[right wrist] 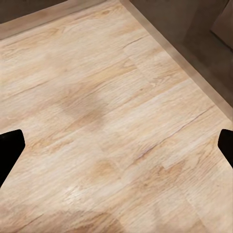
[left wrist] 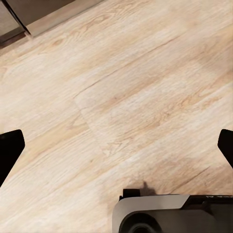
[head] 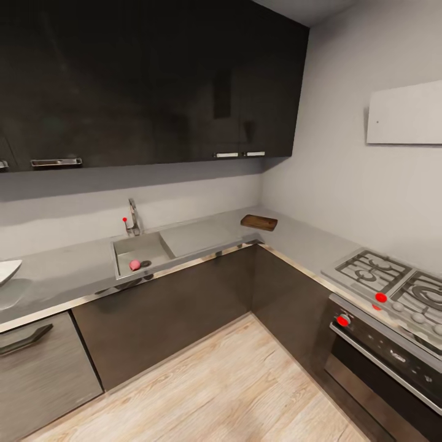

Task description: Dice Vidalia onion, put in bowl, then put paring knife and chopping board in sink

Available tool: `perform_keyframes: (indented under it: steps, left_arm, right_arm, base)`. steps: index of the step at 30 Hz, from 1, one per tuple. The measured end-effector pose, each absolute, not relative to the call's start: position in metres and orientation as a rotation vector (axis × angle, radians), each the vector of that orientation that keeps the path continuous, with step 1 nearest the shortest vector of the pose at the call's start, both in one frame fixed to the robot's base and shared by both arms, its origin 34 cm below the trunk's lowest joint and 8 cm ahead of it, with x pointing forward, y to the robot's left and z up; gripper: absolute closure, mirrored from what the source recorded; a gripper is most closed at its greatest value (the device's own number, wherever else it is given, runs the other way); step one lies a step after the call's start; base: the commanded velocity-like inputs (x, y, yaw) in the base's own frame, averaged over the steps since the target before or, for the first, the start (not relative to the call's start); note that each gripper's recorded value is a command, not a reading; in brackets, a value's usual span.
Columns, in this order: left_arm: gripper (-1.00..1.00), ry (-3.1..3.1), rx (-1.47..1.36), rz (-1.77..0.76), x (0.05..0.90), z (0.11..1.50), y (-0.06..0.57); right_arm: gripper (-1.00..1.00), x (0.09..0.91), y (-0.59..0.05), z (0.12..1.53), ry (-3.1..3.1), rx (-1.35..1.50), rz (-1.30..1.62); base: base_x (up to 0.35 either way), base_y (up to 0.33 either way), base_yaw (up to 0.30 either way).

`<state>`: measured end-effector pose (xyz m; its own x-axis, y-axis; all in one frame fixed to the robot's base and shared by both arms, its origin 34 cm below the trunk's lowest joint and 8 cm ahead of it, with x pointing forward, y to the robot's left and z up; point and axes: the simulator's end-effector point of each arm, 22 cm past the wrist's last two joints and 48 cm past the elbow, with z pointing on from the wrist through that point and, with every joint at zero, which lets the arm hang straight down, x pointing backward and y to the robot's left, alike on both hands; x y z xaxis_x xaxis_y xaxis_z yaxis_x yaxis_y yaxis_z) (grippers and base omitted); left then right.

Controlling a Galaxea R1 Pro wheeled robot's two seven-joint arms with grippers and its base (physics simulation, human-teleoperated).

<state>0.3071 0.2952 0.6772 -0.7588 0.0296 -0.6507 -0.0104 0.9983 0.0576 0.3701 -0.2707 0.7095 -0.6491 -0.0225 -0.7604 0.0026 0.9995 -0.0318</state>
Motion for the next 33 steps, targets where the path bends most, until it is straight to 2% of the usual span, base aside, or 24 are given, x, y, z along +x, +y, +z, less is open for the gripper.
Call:
perform_keyframes:
  steps: [33]
  left_arm:
    - [-1.00, 2.427, 0.018, 0.073, 0.3083, 0.6779, 0.2943]
  right_arm:
    - [-1.00, 0.3702, -0.2707, 0.7096, 2.276, -0.014, -0.037]
  base:
    - [0.000, 0.000, 0.000]
